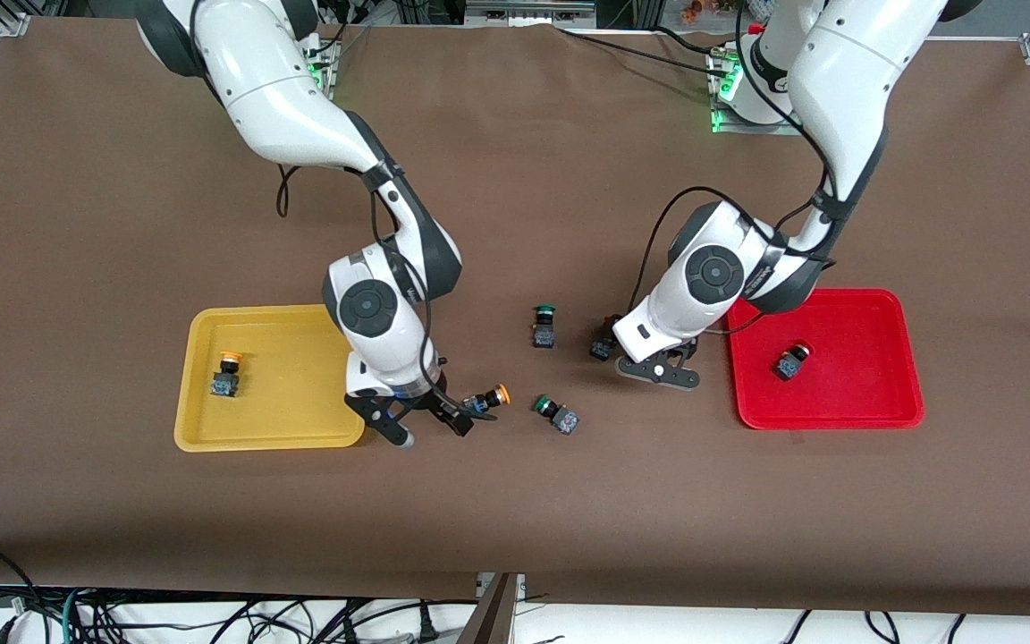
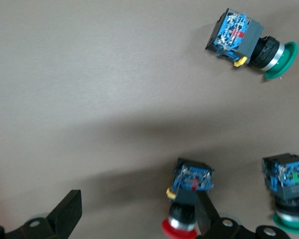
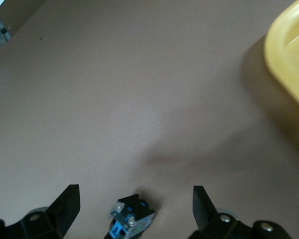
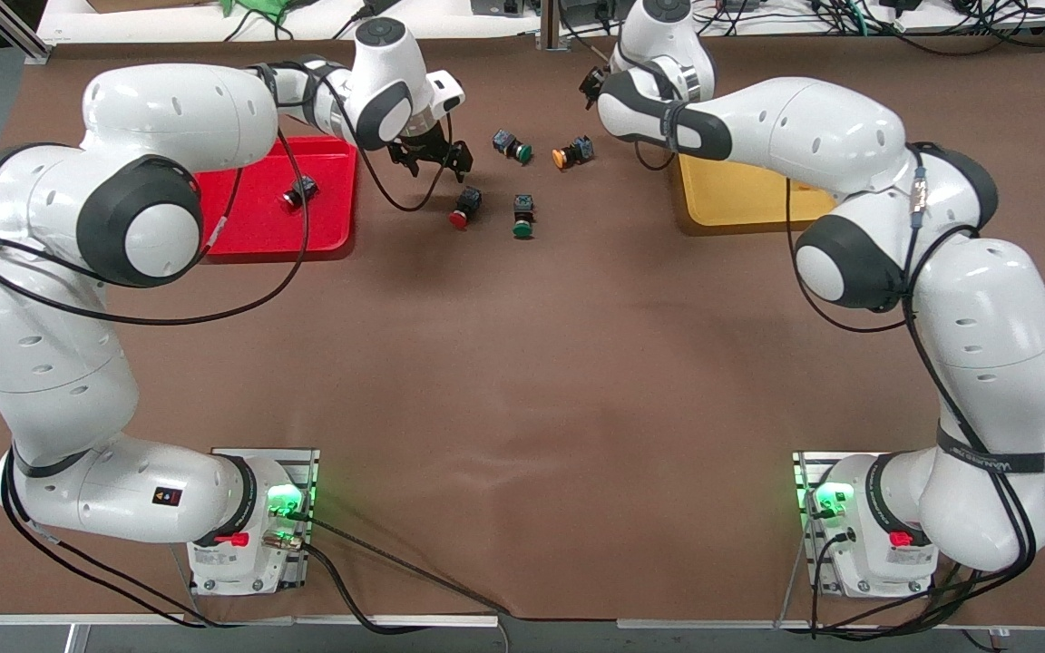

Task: Place red and yellow buttons in trays
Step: 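Grasp the second yellow and red buttons with the right and left grippers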

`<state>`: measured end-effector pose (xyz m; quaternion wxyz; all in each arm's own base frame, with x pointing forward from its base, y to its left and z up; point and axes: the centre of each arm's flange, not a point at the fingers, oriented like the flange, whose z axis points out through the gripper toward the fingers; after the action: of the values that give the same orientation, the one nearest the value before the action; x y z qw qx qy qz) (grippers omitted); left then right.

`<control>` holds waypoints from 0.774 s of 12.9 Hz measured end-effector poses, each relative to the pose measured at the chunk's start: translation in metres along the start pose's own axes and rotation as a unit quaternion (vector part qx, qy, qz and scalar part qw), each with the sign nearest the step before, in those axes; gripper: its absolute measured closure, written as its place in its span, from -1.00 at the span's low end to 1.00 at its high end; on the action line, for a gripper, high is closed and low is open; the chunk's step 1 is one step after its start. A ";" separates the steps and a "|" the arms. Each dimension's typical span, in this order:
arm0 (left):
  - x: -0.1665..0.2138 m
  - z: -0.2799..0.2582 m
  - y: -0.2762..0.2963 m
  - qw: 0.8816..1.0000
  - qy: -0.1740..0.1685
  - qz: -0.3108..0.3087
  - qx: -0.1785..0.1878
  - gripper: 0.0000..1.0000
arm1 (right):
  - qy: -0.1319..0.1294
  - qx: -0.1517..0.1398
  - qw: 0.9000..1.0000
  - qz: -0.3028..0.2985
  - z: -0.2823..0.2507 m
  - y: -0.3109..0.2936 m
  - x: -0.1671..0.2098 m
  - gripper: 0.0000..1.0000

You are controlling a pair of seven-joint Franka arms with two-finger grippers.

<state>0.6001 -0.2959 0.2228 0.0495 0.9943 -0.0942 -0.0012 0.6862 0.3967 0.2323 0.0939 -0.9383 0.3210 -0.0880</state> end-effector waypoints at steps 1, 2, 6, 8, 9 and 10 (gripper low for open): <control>0.000 0.008 0.004 1.000 0.005 0.000 -0.005 -1.00 | -0.001 0.000 1.000 -0.001 0.008 -0.003 -0.007 -1.00; -0.001 0.014 0.011 1.000 0.009 0.000 -0.009 -1.00 | -0.002 -0.001 1.000 -0.004 0.017 -0.005 -0.015 -1.00; -0.011 0.032 0.034 0.999 0.011 0.046 0.023 -1.00 | -0.003 0.002 1.000 -0.012 0.042 -0.006 -0.038 -1.00; -0.014 0.040 0.036 0.998 0.009 0.058 0.032 -1.00 | -0.004 0.002 1.000 -0.015 0.046 -0.007 -0.044 -0.97; -0.015 0.042 0.036 0.998 0.008 0.061 0.033 -1.00 | -0.004 0.001 1.000 -0.016 0.046 -0.007 -0.045 -0.83; -0.015 0.044 0.037 0.997 0.007 0.062 0.034 -1.00 | -0.004 0.001 1.000 -0.016 0.046 -0.007 -0.046 -0.57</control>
<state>0.5777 -0.3337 0.1824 0.0166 0.9876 -0.1554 0.0120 0.6655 0.4361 0.1847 0.0945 -0.9437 0.3053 -0.0855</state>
